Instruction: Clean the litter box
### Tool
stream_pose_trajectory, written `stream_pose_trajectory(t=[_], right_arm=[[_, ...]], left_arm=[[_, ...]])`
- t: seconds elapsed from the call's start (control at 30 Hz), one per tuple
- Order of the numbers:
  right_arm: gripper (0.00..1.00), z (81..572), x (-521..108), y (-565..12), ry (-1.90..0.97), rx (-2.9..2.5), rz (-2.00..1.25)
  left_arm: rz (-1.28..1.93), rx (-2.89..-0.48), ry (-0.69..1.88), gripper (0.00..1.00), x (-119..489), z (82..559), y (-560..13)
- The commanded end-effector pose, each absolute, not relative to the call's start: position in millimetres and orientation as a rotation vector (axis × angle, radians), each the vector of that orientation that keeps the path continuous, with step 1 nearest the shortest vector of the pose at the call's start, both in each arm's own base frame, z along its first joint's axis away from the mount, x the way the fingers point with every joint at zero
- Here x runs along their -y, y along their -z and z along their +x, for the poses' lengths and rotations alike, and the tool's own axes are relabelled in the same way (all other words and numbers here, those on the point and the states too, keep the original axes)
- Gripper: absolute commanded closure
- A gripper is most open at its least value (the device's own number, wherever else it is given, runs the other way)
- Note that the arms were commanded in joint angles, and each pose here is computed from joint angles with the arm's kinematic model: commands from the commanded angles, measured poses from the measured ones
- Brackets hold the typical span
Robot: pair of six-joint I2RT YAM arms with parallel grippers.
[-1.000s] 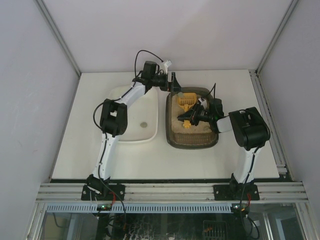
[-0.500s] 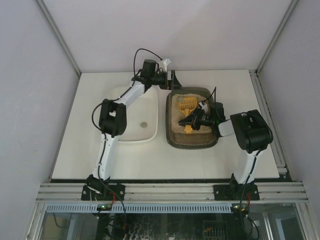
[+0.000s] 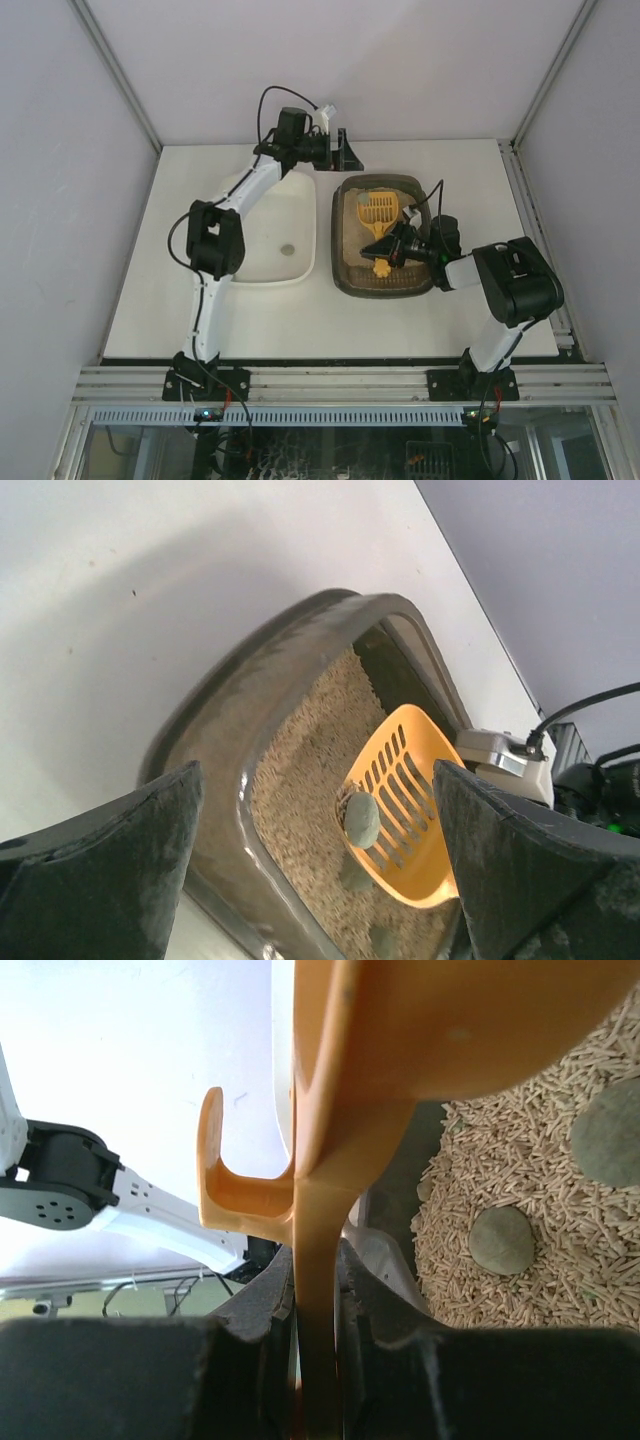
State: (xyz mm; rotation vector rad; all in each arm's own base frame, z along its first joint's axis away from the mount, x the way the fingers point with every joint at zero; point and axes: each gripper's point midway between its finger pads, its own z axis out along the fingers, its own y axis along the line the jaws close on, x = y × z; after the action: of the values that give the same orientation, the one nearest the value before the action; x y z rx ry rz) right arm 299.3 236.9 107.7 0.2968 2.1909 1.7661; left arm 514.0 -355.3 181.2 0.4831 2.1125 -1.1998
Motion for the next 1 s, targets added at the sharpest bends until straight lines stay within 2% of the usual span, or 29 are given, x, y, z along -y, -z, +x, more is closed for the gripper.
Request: stream_pose_trajectory(t=[0.0,0.23,0.4,0.6,0.7,0.8,0.9,0.97], right_arm=[[1.00,291.3,-238.8,-142.7,-1.795,-1.985,0.054],[1.00,285.8,-235.5,-150.0,-1.786,-1.867,-0.003],[1.00,276.0,-248.2,-143.6,-1.761,-1.945,-0.079],[1.00,272.0,-247.0,-145.6,-1.809,-1.996,-0.037],[1.00,288.9,-214.3,-143.7,-1.778,-1.943,0.165],[1.00,271.1,-242.1,-127.6,-1.768,-2.098,0.031],[1.00,282.5,-227.9,-134.6,-1.728,-2.043,0.121],[1.00,275.0,-249.2,-136.9,-1.747,-2.112,0.025]], left_arm=[[0.519,-2.077,1.139,0.00,336.4,481.9,-245.9],[0.474,-2.115,1.067,0.00,276.1,440.2,-250.9],[0.384,-2.165,1.028,0.00,219.9,419.2,-227.3],[0.258,-2.237,1.042,0.00,167.2,399.1,-204.8],[0.225,-2.261,1.019,0.00,146.3,388.6,-198.8],[0.210,-2.255,0.988,0.00,130.0,380.7,-197.9],[0.181,-2.270,0.884,0.00,109.8,377.4,-198.2],[0.144,-2.271,0.840,0.00,99.6,378.1,-201.3]])
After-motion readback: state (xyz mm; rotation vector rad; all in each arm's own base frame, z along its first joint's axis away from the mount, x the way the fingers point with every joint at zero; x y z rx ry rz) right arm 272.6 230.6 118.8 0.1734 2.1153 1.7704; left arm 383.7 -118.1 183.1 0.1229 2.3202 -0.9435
